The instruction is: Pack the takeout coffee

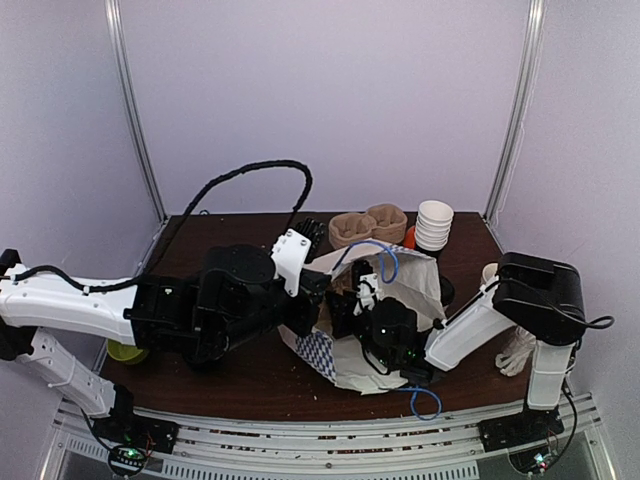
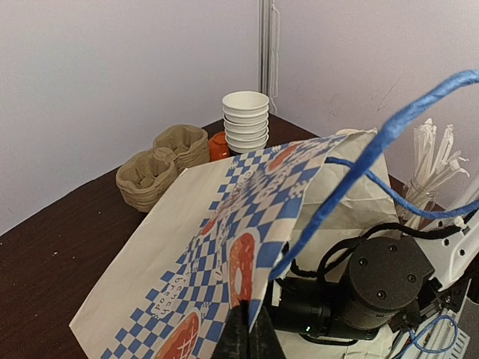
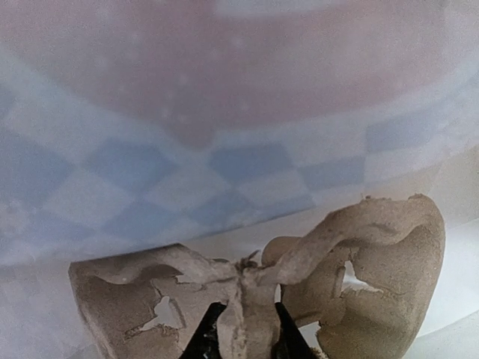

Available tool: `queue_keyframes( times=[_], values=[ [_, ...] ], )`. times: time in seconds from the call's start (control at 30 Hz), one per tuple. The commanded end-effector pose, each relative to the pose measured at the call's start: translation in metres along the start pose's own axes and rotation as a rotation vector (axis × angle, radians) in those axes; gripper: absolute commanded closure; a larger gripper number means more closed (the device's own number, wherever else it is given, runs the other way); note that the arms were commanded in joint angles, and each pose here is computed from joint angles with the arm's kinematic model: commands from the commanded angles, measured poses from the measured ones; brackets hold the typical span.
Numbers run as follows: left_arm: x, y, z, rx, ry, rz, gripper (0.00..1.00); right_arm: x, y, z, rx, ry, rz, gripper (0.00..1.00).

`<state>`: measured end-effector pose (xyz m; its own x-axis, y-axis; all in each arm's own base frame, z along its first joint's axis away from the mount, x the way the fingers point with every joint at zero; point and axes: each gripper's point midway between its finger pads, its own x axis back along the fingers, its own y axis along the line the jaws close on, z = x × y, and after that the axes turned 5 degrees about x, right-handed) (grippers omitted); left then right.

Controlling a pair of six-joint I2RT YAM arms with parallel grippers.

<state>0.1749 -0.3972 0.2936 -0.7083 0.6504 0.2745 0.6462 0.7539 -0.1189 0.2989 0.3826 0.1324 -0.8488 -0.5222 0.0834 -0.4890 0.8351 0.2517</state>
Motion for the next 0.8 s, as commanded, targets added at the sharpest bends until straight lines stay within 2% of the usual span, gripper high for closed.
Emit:
queue_keyframes(
  times=[0.0, 0.23, 0.4, 0.63, 0.77],
  values=[
    [0.0, -0.007, -0.019, 0.075, -0.045, 0.034, 1.0, -0.008, 0.005, -0.014, -0.032, -0.046, -0.003, 0.83],
    [0.005, -0.019, -0.031, 0.127, -0.07, 0.115, 1.0, -0.025, -0.004, 0.012, -0.026, -0.01, 0.047, 0.8],
    [0.007, -0.024, -0.033, 0.15, -0.076, 0.15, 1.0, -0.034, -0.007, 0.027, -0.036, 0.008, 0.051, 0.74],
    [0.008, -0.024, -0.032, 0.154, -0.074, 0.149, 1.0, -0.038, -0.003, 0.034, -0.034, 0.025, 0.028, 0.41],
    [0.007, -0.017, -0.029, 0.155, -0.074, 0.122, 1.0, -0.031, -0.003, 0.028, -0.042, 0.029, 0.018, 0.32]
  ],
)
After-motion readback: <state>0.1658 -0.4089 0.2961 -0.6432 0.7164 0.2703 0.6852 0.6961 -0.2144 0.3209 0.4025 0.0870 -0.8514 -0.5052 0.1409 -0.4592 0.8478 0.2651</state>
